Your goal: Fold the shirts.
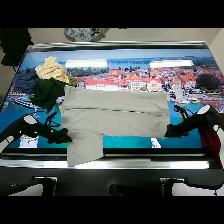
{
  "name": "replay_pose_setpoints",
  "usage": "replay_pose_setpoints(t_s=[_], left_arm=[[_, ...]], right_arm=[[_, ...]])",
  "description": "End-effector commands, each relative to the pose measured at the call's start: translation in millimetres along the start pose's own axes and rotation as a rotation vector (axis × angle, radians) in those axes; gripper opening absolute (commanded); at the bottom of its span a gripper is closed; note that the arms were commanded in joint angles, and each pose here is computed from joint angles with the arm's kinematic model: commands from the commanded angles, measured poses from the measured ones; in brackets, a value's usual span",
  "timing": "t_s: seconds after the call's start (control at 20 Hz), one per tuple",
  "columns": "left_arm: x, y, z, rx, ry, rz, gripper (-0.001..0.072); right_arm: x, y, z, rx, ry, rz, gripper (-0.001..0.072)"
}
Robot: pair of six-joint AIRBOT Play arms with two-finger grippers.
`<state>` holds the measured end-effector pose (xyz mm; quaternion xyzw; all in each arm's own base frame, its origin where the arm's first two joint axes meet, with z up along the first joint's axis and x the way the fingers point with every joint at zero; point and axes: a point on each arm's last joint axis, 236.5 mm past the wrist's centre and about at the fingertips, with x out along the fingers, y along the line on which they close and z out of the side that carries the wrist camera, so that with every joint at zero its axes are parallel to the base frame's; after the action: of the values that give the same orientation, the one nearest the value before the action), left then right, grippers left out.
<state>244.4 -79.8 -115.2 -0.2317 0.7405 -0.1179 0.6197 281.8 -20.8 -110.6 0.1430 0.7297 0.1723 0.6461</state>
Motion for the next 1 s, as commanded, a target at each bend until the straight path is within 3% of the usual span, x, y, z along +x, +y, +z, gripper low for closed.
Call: replay_pose_setpoints(t_s=[0.0, 0.25, 0.5, 0.6, 0.95], left_arm=[[-12.3, 0.2, 20.2, 0.036, -0.079, 0.023, 0.0034], [-91.2, -43.7, 61.4, 0.168, -0.288, 0.018, 0.0029], [-152.6, -72.0, 148.8, 0.187, -0.480, 0.015, 0.0028], [-170.6, -76.9, 193.3, 0.169, -0.532, 0.005, 0.0028], [-138.8, -88.0, 293.1, 0.105, -0.525, -0.115, 0.0029]], right_arm=[[-6.5, -3.0, 8.8, -0.045, -0.038, -0.024, 0.0045], [-69.1, 12.2, 53.7, -0.138, -0.196, -0.066, 0.0043], [-126.7, 31.1, 150.3, -0.277, -0.420, -0.207, 0.0044], [-140.1, 17.0, 186.1, -0.238, -0.470, -0.265, 0.0044], [-89.2, -4.5, 259.0, -0.121, -0.483, -0.162, 0.0045]])
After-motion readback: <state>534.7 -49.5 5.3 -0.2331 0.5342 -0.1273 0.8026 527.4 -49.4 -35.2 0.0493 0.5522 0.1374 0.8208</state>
